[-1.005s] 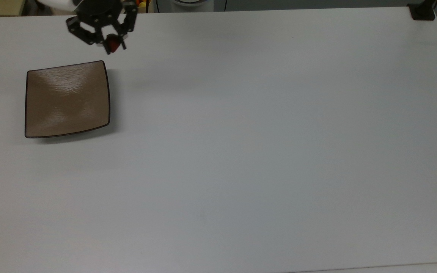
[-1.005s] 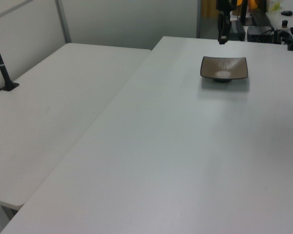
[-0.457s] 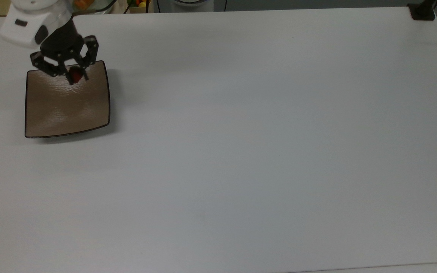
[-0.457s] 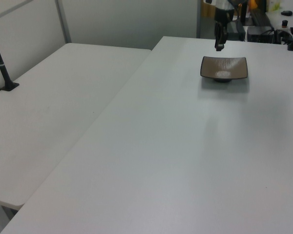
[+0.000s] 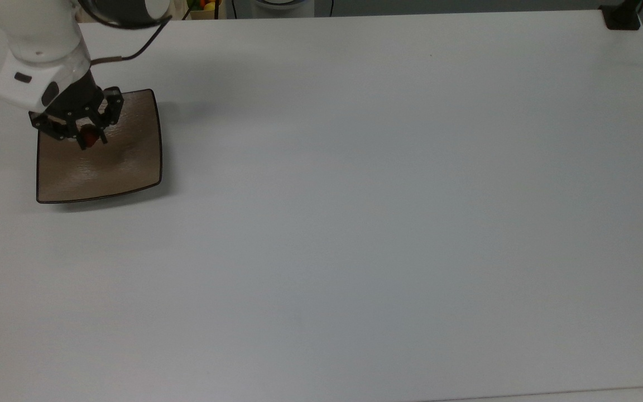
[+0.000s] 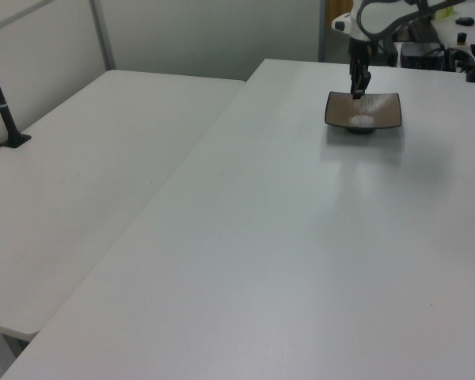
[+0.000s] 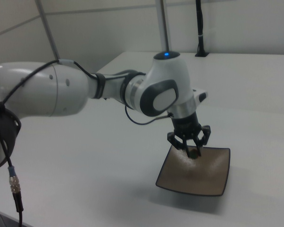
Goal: Strawberries on a ceramic plate
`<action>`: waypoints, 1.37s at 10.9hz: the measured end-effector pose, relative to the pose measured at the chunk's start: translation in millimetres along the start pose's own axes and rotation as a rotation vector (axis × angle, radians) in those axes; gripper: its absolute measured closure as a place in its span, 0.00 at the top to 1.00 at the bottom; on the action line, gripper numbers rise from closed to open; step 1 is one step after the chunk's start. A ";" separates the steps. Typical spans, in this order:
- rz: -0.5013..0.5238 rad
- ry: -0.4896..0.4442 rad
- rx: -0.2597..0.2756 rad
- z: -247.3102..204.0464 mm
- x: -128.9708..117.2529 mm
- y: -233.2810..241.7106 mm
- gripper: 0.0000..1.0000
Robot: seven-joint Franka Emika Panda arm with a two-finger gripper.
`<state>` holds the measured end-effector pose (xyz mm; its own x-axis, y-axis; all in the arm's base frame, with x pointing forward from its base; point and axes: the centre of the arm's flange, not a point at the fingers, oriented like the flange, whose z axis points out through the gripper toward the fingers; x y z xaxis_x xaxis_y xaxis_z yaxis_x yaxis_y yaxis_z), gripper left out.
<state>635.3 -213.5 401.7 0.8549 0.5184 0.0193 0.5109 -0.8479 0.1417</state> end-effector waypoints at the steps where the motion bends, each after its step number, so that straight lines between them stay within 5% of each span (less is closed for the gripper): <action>1: -0.005 -0.011 -0.008 12.9 -2.6 1.5 0.32; 7: -0.017 -0.050 0.021 51.6 -6.6 -6.2 0.35; 8: -0.018 -0.052 0.022 53.1 -6.6 -6.4 0.41; 12: -0.015 -0.037 0.007 41.8 -4.6 -2.9 0.99; 15: 0.008 0.030 -0.049 -20.2 0.8 -2.1 1.00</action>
<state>633.1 -209.1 421.4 0.8555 0.5153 0.0506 0.4984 -0.8459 0.1897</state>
